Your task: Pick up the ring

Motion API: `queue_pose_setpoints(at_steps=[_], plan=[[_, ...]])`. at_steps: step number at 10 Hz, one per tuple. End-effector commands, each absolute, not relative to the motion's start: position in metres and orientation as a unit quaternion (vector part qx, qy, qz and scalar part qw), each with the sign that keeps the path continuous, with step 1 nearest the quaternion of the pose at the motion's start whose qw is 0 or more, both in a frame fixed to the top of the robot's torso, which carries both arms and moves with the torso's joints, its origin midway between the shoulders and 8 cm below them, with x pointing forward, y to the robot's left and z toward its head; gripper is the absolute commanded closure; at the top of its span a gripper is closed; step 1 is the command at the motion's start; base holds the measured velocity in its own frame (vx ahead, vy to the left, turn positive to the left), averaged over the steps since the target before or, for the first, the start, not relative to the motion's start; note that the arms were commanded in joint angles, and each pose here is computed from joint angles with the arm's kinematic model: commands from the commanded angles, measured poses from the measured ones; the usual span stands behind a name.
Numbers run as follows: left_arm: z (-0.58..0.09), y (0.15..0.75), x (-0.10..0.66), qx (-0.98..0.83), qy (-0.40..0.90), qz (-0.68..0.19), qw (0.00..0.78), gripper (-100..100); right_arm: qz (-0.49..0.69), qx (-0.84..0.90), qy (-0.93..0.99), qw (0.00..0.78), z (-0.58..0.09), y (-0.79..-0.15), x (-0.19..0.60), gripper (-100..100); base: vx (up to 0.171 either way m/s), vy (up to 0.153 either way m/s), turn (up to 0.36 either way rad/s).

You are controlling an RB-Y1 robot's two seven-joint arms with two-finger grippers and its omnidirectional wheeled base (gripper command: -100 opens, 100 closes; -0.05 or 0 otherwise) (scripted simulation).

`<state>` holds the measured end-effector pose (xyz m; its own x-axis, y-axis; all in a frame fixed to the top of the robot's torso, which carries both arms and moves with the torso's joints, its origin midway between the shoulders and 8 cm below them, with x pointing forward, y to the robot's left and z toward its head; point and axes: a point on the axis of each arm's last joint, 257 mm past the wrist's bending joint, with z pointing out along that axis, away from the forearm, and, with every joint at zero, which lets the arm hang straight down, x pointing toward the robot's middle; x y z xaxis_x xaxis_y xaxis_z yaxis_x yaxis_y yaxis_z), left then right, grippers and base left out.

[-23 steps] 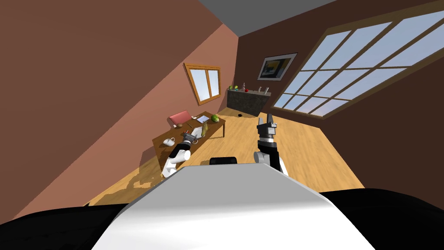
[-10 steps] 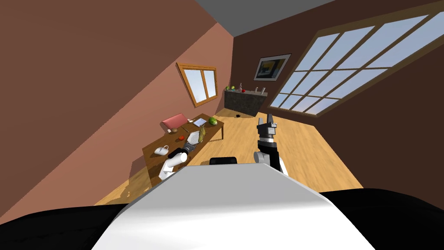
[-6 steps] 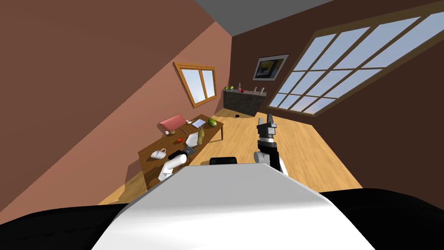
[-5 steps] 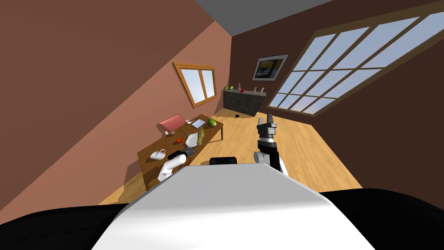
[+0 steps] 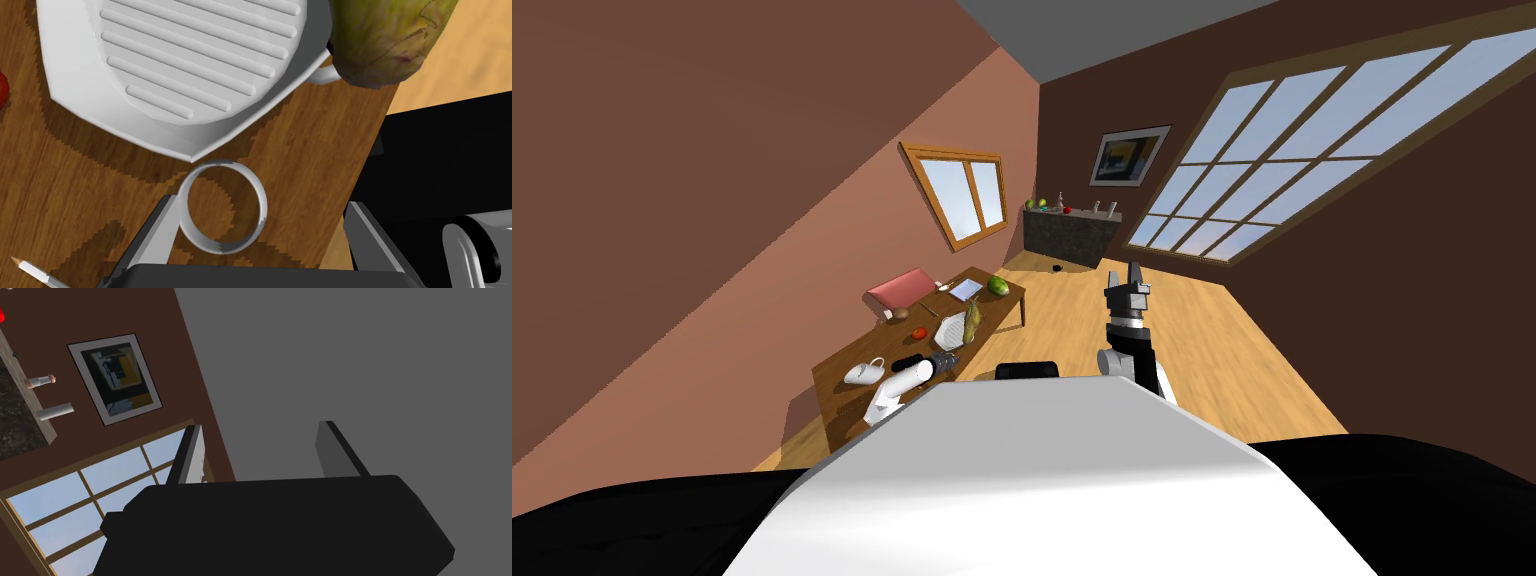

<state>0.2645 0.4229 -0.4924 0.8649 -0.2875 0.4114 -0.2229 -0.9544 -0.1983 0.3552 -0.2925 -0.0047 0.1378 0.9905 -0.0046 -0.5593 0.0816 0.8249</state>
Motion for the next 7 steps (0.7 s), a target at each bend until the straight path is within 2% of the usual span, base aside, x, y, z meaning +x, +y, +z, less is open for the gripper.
queue_pose_setpoints(at_steps=[1,5,6,7], plan=[[-0.502,0.425,0.248,-0.971,0.121,-0.199,0.060,-100,0.580,0.350,0.308,0.668,-0.005,-0.292,0.355,0,0.059,-0.002,-0.037],[-0.523,0.430,0.207,-0.985,0.091,-0.142,0.031,-100,0.580,0.350,0.308,0.668,-0.005,-0.292,0.355,0,0.064,0.019,-0.042],[-0.522,0.431,0.215,-0.983,0.096,-0.151,0.036,-100,0.580,0.350,0.308,0.668,-0.005,-0.292,0.355,0,0.022,0.007,-0.005],[-0.523,0.431,0.213,-0.984,0.095,-0.149,0.035,0,0.580,0.350,0.308,0.668,-0.005,-0.292,0.355,0,0.000,0.000,0.000]])
